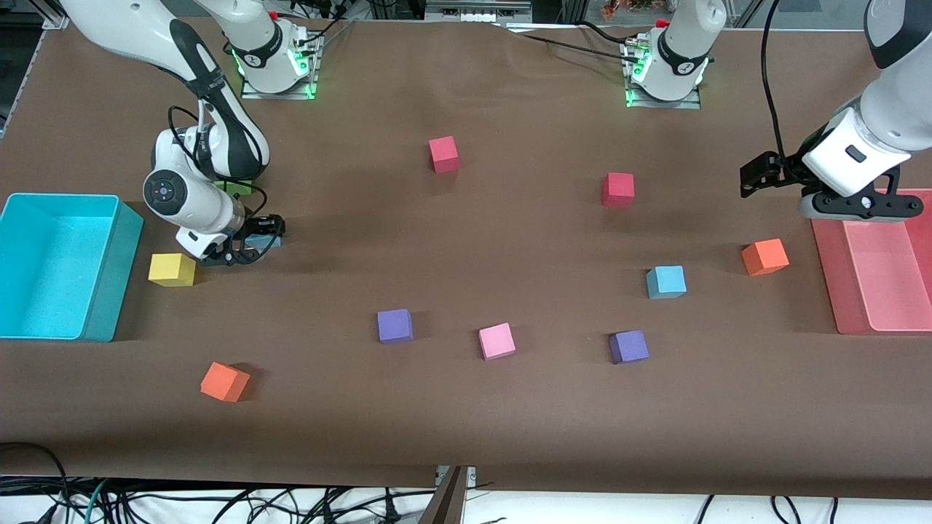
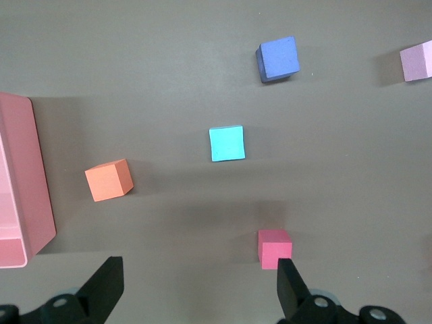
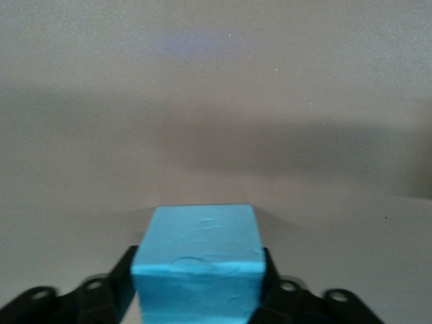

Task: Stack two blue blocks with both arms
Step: 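Carry the blue cube with the right gripper while the left gripper reaches another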

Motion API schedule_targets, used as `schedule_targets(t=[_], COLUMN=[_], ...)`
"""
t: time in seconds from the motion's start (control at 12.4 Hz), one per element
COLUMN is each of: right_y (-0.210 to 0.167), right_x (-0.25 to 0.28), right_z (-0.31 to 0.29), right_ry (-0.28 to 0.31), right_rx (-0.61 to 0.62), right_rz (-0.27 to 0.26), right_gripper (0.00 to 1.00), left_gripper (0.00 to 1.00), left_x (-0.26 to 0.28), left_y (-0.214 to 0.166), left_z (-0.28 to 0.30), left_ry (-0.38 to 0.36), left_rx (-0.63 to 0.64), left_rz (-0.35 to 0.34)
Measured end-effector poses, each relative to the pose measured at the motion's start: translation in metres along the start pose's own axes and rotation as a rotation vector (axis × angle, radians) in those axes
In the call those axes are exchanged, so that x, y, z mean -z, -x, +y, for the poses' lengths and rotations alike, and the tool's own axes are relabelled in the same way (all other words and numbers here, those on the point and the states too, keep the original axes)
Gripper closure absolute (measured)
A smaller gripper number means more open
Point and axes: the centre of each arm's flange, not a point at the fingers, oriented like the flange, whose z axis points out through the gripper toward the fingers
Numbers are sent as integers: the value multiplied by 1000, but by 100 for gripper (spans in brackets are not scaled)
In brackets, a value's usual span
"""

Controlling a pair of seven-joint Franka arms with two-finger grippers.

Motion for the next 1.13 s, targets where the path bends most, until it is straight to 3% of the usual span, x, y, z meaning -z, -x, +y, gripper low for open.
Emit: schedule_targets(t=[0.08,0.24,0.48,0.73,1.13], right_y=[0,-3,-23,-37,-54], right_x=[2,17,96,152,107], right_z=[0,-1,-43,-162,-345], right_ry=[0,2,7,10,-11], right_rx=[0,3,-5,-75,-188], right_rz=[0,-5,-22,41,62], right_gripper=[41,41,42,42,42], left_gripper=[0,0,0,0,0], left_x=[0,0,0,-2,-20], left_y=[0,0,0,-1,-13], left_z=[0,0,0,0,-5], left_ry=[0,0,0,0,-3], left_rx=[0,0,0,1,12], left_rz=[0,0,0,-3,-18])
